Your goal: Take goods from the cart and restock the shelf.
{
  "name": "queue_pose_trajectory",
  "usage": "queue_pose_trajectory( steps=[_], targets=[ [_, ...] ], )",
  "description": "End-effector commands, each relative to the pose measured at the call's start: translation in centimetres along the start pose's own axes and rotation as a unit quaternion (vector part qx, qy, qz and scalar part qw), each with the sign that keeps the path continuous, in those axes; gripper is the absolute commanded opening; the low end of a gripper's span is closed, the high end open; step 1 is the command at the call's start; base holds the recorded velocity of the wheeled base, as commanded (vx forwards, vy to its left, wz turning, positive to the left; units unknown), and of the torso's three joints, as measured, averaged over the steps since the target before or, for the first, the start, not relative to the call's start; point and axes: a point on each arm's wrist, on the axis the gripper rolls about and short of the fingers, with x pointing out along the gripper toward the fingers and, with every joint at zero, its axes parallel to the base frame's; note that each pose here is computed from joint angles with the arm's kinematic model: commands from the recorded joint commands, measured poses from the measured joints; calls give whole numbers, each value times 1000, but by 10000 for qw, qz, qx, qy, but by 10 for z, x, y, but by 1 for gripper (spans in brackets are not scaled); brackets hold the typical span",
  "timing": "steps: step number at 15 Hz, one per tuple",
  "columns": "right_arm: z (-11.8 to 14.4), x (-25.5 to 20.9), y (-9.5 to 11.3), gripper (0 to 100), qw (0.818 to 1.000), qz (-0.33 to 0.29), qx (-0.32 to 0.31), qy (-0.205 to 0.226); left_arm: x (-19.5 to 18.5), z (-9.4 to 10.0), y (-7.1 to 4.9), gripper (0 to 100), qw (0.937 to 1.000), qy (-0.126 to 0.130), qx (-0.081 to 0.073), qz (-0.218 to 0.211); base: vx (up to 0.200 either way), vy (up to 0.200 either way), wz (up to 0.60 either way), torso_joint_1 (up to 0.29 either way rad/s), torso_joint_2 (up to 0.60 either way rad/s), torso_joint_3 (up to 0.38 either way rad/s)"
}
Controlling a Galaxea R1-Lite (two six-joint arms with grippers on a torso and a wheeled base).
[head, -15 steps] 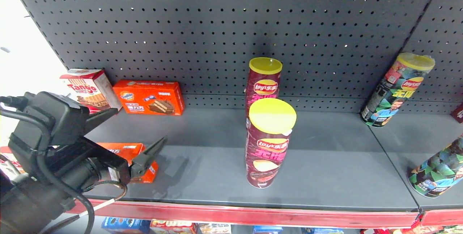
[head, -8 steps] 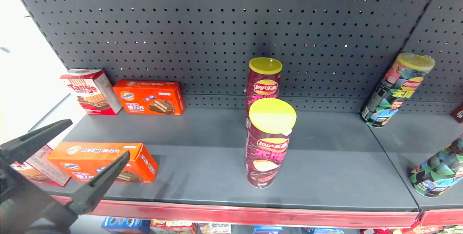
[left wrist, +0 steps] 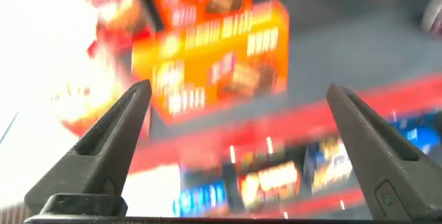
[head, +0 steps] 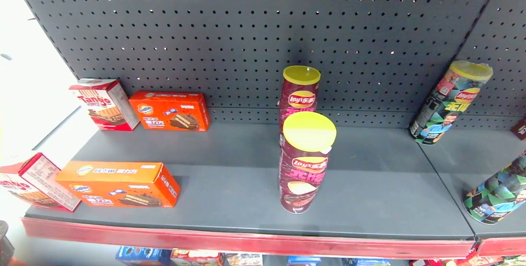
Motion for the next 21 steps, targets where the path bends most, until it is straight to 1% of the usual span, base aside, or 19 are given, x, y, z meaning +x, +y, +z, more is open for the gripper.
queue_pose_trajectory(
  steps=[1,2,3,6,8,9,10,11,12,13,14,15,16,17,18,21],
  targets=[
    [0,0,0,100,10000,0,4,6,-33,-33,-12,100,9992,-212,-67,342,0,0,0,0,0,0],
    [0,0,0,100,10000,0,4,6,-33,-37,-13,100,9995,-47,-55,309,0,0,0,0,0,0],
    [0,0,0,100,10000,0,-4,6,-33,-37,-13,100,9995,-39,-41,308,0,0,0,0,0,0],
    [0,0,0,100,10000,0,-4,6,-33,-37,-13,100,9993,-36,-170,345,0,0,0,0,0,0],
    [0,0,0,100,10000,0,-4,6,-33,-37,-13,100,9992,-37,-216,345,0,0,0,0,0,0],
    [0,0,0,100,10000,0,-4,6,-33,-37,-13,100,9990,-41,-285,337,0,0,0,0,0,0],
    [0,0,0,100,10000,0,-4,6,-33,-37,-13,100,9991,-43,-277,322,0,0,0,0,0,0],
    [0,0,0,100,10000,0,-4,6,-33,-37,-13,100,9989,-48,-347,306,0,0,0,0,0,0],
    [0,0,0,100,10000,0,-4,6,-33,-37,-13,100,9988,-37,-355,328,0,0,0,0,0,0],
    [0,0,0,100,10000,0,-4,6,-33,-37,-12,100,9982,5,-358,484,0,0,0,0,0,0],
    [0,0,0,100,10000,0,4,6,-33,-39,-11,100,9961,114,-394,776,0,0,0,0,0,0],
    [0,0,0,100,10000,0,-4,6,-33,-40,-11,100,9952,158,-419,869,0,0,0,0,0,0],
    [0,0,0,100,10000,0,-4,6,-33,-41,-11,100,9953,208,-430,845,0,0,0,0,0,0],
    [0,0,0,100,10000,0,-4,6,-34,-44,-13,100,9962,372,-432,655,0,0,0,0,0,0],
    [0,0,0,100,10000,0,-4,6,-34,-44,-14,100,9975,337,-470,414,0,0,0,0,0,0],
    [0,0,0,100,10000,16,-4,6,-34,-43,-15,100,9982,294,-501,157,0,0,0,0,0,0]
  ],
)
